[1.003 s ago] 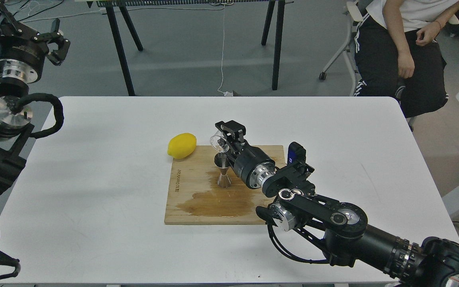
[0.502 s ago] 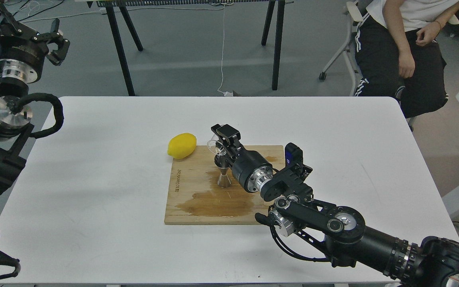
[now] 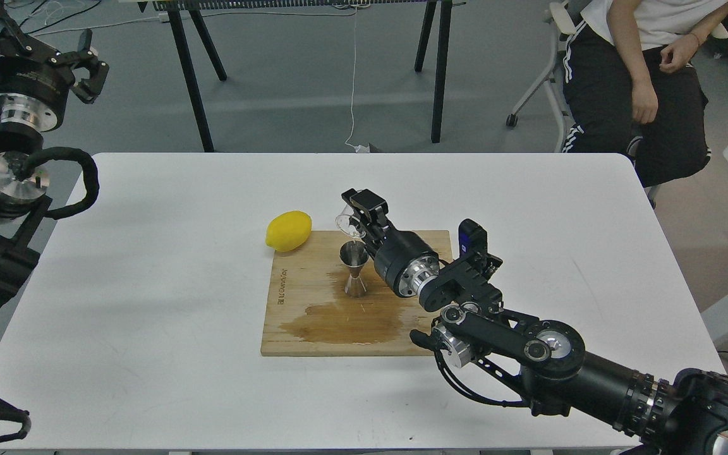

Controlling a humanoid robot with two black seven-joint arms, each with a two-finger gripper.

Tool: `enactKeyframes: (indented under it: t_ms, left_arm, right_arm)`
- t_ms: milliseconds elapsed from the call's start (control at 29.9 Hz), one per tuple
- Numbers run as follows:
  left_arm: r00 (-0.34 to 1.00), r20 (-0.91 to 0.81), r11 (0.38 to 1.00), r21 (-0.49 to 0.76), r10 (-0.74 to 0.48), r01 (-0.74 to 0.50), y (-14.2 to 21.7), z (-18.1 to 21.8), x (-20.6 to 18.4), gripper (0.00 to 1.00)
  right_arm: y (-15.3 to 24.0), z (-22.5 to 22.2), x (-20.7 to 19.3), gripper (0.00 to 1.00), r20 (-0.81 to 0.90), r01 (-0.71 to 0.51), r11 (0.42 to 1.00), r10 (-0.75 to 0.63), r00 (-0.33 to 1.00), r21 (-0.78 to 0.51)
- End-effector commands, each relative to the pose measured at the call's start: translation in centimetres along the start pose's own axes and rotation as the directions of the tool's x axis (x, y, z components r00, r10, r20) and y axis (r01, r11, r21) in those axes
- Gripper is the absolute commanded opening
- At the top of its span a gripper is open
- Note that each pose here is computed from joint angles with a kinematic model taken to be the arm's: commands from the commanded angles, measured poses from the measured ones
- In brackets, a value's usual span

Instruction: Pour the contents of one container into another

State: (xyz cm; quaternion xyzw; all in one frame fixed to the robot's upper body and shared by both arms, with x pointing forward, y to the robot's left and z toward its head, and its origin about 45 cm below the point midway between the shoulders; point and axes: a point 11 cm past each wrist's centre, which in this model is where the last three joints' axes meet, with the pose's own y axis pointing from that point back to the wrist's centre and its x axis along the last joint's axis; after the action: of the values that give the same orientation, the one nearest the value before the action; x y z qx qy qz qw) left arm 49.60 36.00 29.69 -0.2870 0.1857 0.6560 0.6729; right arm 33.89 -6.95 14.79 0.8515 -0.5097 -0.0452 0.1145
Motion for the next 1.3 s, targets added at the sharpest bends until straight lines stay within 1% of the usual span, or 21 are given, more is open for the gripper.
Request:
enactKeyframes:
  t_ms: [0,435,602,903,1070,1271]
  left_arm:
    - [1.000,0.000,1.000,0.000,0.000,0.000,0.0,0.0,0.0,1.00]
    - [1.000,0.001,1.000,-0.001,0.001,-0.001,0.0,0.1,0.1,1.00]
    - [1.000,0.001,1.000,-0.001,0.001,-0.001,0.0,0.1,0.1,1.00]
    - [1.000,0.001,1.000,-0.001,-0.001,0.001,0.0,0.1,0.0,1.00]
    - [1.000,0.001,1.000,-0.001,-0.001,0.001,0.0,0.1,0.0,1.00]
    - [1.000,0.004,1.000,-0.003,0.002,-0.002,0.1,0.2,0.2,1.00]
  right_arm:
    - [0.0,-0.1,0.0,0.42,0.001,0.001,1.000,-0.001,1.000,0.003]
    - [-0.2,-0.8,1.1,0.42,-0.048,-0.005,1.000,0.006,0.999,0.019]
    - [-0.1,-0.9,1.0,0.42,-0.186,0.005,0.998,0.008,0.983,0.066]
    - [0.5,0.2,0.7,0.42,-0.265,0.042,0.998,-0.027,0.964,0.051]
    - [1.1,1.3,-0.9,0.41,-0.343,0.107,0.993,-0.084,0.936,0.050]
    - [1.2,1.3,-0.8,0.42,-0.358,0.099,0.993,-0.072,0.931,0.058]
